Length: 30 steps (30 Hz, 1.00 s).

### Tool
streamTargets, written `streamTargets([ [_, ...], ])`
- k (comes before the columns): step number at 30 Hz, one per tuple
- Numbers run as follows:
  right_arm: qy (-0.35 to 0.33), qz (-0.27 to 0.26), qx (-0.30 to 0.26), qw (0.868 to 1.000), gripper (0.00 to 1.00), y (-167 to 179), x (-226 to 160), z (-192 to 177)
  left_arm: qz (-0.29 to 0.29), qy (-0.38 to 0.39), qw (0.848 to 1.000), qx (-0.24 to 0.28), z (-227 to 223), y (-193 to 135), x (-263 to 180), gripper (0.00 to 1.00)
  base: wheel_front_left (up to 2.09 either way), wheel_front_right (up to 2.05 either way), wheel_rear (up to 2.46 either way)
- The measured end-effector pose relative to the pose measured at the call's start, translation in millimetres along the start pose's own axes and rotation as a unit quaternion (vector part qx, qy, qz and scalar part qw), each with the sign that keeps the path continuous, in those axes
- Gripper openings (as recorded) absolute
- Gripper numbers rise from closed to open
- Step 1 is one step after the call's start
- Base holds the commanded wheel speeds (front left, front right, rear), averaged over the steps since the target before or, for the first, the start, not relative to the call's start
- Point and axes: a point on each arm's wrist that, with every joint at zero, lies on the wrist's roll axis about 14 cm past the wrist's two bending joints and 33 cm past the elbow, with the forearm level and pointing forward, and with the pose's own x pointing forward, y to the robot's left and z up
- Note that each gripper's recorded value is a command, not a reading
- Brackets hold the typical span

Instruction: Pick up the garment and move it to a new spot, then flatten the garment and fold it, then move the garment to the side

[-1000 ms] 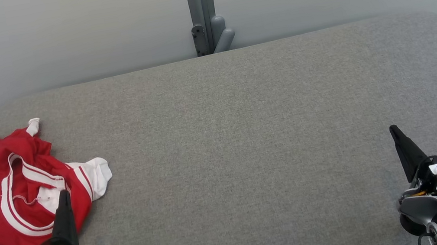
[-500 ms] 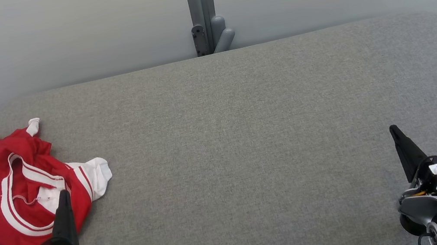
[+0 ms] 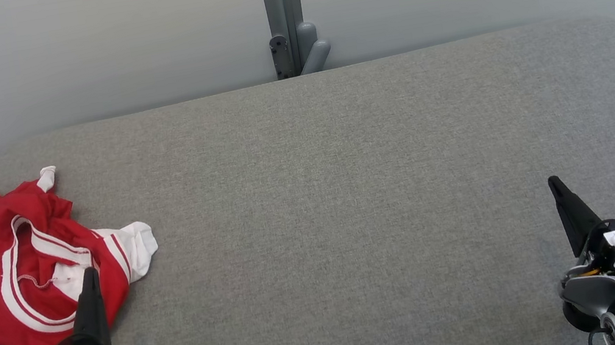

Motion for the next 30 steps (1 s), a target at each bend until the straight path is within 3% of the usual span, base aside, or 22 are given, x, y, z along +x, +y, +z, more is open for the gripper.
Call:
streamTargets([
  [30,0.000,0.000,0.000,1.000,0.00,0.0,0.0,0.0,0.000,0.000,1.000,0.000,0.0,-0.1,0.0,0.00,0.00,0.00,0.00],
])
